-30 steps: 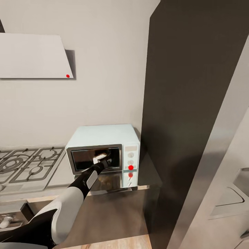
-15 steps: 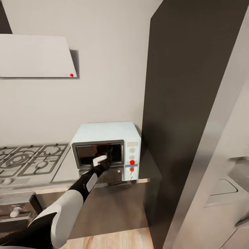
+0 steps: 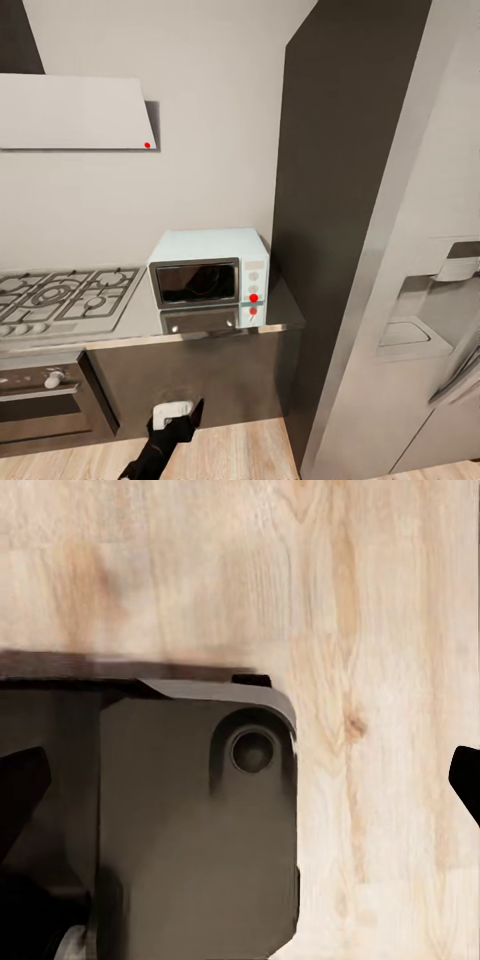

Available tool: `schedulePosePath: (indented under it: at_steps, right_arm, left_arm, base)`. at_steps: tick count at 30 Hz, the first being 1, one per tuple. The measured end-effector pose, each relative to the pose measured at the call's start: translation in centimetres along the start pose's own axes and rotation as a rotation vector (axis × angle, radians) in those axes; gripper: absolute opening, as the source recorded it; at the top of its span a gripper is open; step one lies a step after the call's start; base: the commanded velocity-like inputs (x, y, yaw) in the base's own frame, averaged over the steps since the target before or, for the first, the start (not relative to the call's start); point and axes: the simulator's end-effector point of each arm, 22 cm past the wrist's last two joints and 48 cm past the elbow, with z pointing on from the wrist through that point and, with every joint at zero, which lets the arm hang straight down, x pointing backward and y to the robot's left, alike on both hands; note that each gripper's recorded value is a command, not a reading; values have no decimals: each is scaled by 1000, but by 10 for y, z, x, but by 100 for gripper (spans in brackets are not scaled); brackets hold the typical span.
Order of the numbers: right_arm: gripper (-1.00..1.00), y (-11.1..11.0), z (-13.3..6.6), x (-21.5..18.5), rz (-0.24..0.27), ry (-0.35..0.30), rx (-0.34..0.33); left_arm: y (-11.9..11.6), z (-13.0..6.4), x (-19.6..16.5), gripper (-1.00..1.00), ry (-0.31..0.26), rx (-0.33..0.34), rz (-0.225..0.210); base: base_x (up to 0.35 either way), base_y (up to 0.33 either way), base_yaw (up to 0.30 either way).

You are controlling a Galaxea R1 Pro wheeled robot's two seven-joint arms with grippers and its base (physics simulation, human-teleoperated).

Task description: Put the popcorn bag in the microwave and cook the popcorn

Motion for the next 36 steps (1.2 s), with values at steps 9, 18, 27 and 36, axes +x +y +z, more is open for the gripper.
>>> schedulePosePath:
  at_steps: [9, 18, 27, 36]
  right_arm:
    - [100, 119, -59, -267, -54, -558, -184]
    - [100, 99, -162, -535, -83, -853, -115]
    - [100, 33, -171, -646, -52, -838, 11]
    - [-100, 51, -186, -666, -78, -843, -4]
  left_arm:
    - [133, -55, 147, 100, 304, -245, -76]
    - [134, -80, 222, 100, 468, -268, -131]
    - [119, -74, 247, 100, 504, -251, -141]
    - [116, -76, 250, 100, 510, -249, -151]
  base:
    - [0, 0, 0]
    - [0, 0, 0]
    - [0, 0, 0]
    - [23, 0, 0]
